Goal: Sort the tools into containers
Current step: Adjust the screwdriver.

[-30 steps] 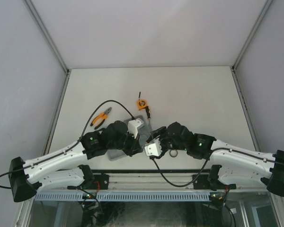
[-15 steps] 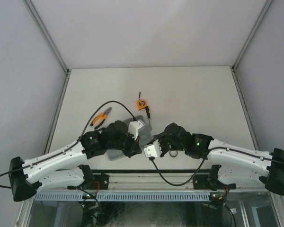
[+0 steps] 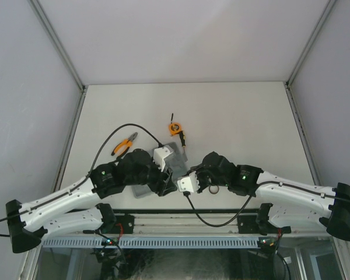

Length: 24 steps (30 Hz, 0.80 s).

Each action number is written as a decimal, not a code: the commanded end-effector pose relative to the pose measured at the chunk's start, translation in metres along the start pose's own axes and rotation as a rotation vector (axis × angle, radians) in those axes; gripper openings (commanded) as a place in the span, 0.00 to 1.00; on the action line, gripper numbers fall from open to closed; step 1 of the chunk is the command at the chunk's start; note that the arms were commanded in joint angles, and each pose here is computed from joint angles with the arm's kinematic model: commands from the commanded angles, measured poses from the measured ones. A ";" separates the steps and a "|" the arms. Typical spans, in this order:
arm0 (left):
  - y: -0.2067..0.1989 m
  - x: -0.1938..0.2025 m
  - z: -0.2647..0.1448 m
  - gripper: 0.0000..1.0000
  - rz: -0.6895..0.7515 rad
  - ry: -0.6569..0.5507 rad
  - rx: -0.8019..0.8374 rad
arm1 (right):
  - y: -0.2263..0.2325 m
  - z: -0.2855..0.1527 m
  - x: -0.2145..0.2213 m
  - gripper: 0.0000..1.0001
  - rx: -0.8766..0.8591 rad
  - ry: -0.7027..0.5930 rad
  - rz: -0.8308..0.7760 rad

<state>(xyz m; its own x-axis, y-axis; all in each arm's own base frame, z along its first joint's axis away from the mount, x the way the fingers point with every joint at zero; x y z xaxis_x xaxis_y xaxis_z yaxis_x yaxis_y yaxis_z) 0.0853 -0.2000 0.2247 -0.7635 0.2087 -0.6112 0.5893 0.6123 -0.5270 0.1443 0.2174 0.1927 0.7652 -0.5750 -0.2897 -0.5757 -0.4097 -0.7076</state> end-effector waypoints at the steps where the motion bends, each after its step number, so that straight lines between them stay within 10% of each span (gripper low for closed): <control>1: -0.016 -0.028 -0.020 0.65 0.013 -0.173 0.040 | -0.020 -0.012 -0.011 0.03 0.093 -0.031 0.061; 24: 0.014 -0.041 -0.062 0.74 -0.349 -0.702 -0.128 | -0.023 0.017 -0.029 0.00 0.263 -0.139 0.994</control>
<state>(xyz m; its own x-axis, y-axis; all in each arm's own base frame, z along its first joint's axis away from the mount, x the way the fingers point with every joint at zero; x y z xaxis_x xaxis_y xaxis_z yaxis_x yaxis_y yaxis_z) 0.1037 -0.1519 0.2756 -0.5622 -0.4196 -0.7126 0.3271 0.6786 -0.6577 0.1381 0.2376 0.1874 0.1682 -0.6348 -0.7542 -0.9087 0.1968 -0.3683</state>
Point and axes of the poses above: each gripper's point midway between its finger pads, its own z axis out along the fingers, its own y axis along the line the jaws close on, x = y × z, the point moved 8 cm from there along -z, back along the fingers, and after that the axes turned 15 degrees about -z, right-handed, at the moved point
